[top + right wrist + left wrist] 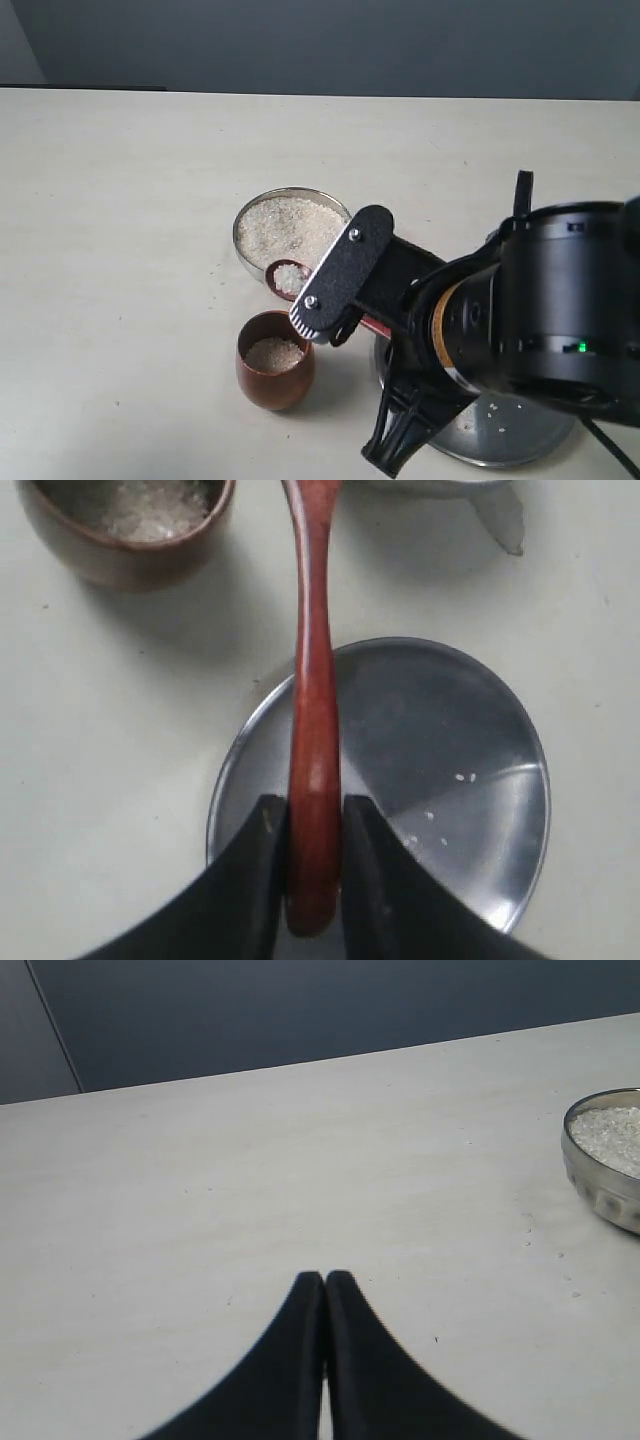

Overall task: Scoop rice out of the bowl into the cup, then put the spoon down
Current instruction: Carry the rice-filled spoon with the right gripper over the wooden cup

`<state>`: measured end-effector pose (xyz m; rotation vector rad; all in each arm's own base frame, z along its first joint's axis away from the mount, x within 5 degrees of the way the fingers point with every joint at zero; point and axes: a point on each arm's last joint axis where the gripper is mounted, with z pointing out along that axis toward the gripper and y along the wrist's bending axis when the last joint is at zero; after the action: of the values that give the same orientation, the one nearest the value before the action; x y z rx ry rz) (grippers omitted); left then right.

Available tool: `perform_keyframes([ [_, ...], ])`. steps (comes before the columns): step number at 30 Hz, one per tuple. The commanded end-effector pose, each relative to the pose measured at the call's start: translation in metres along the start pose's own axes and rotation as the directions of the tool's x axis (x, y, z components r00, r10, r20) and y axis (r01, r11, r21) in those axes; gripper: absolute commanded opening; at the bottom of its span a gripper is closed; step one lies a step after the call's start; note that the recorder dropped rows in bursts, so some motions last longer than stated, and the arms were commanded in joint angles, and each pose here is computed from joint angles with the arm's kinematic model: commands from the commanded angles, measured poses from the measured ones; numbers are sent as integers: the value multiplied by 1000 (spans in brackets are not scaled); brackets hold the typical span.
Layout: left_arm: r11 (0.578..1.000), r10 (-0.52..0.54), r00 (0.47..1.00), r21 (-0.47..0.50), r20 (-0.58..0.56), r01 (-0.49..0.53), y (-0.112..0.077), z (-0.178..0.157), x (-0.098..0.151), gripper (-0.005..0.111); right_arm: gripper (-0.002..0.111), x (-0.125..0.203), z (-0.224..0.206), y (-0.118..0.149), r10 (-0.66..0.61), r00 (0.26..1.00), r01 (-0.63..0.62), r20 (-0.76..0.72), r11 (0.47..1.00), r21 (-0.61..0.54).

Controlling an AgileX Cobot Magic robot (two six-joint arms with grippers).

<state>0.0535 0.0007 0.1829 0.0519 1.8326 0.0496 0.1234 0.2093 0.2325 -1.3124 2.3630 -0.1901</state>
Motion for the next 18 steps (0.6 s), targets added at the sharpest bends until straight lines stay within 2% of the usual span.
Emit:
perform_keyframes([
  [1,1000,4,1000,0,12,-4,0,0,0,1,-1,6,-5,7,-53,998,53,-29,998,20],
  [8,1000,4,1000,0,12,-4,0,0,0,1,-1,10,-10,14,-126,990,129,-58,990,59],
  [11,1000,4,1000,0,12,-4,0,0,0,1,-1,12,-14,15,-189,979,197,-74,973,120],
  [18,1000,4,1000,0,12,-4,0,0,0,1,-1,7,-7,19,-240,968,250,-78,956,153],
])
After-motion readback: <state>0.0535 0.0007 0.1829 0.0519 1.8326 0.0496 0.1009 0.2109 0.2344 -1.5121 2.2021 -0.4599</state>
